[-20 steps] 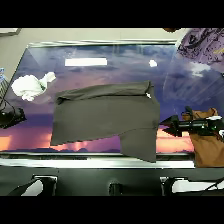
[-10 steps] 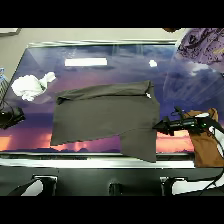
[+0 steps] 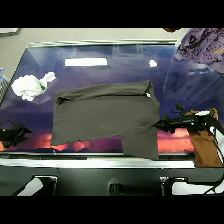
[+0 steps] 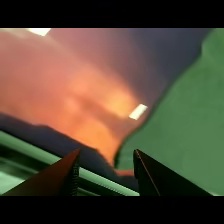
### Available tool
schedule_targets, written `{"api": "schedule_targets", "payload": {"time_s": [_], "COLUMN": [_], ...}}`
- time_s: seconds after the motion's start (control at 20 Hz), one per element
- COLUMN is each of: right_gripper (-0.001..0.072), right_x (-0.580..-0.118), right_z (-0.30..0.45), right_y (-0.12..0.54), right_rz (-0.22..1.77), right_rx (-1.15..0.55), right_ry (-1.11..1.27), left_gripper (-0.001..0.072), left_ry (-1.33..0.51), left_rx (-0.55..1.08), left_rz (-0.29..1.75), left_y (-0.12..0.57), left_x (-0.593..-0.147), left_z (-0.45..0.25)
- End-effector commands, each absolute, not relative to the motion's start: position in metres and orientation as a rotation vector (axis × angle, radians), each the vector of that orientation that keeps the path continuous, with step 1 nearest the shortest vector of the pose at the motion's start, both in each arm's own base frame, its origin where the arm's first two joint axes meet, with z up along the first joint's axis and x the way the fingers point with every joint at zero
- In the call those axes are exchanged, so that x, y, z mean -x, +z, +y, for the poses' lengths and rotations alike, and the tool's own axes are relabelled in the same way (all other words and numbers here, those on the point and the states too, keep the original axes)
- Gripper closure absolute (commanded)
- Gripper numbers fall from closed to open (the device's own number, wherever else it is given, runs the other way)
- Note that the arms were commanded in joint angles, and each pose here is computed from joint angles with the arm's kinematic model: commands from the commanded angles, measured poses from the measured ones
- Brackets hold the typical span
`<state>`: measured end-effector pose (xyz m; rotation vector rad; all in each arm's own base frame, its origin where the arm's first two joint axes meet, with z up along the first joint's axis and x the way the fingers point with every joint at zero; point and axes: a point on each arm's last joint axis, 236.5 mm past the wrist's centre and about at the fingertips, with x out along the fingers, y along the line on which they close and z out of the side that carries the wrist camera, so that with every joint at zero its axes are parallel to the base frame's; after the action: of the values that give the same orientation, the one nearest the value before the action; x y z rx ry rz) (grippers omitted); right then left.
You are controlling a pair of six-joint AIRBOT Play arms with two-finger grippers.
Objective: Fold the clothes and pants, and hang the long-sleeved shirts on hangers.
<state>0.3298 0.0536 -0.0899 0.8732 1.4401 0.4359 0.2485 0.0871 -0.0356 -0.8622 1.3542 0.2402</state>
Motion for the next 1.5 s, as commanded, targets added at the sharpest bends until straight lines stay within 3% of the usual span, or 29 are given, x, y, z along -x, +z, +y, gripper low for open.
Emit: {"api": "schedule_targets", "payload": {"time_s": [0.0,0.2,0.6,0.7,1.45], "right_gripper": [0.0682,0.0682,0.0682,0.0682,0.0682], "right_x": [-0.333,-0.336,-0.337,-0.337,-0.335], "right_z": [0.055,0.054,0.054,0.055,0.056], "right_y": [-0.068,-0.054,-0.047,-0.047,-0.046], "right_rz": [1.400,1.364,1.354,1.354,1.362], "right_rx": [-0.861,-0.849,-0.855,-0.859,-0.863], "right_ry": [0.446,0.436,0.429,0.428,0.434], "left_gripper": [0.0311,0.0311,0.0308,0.0164,0.0164], "left_ry": [0.107,-0.011,-0.038,-0.034,0.001], "left_rx": [0.980,1.049,1.055,1.060,1.084], "left_rz": [1.337,1.364,1.448,1.456,1.426], "left_y": [-0.058,-0.077,-0.098,-0.101,-0.079], "left_x": [-0.239,-0.230,-0.227,-0.227,-0.223], "left_z": [0.055,0.016,-0.005,-0.006,0.028]}}
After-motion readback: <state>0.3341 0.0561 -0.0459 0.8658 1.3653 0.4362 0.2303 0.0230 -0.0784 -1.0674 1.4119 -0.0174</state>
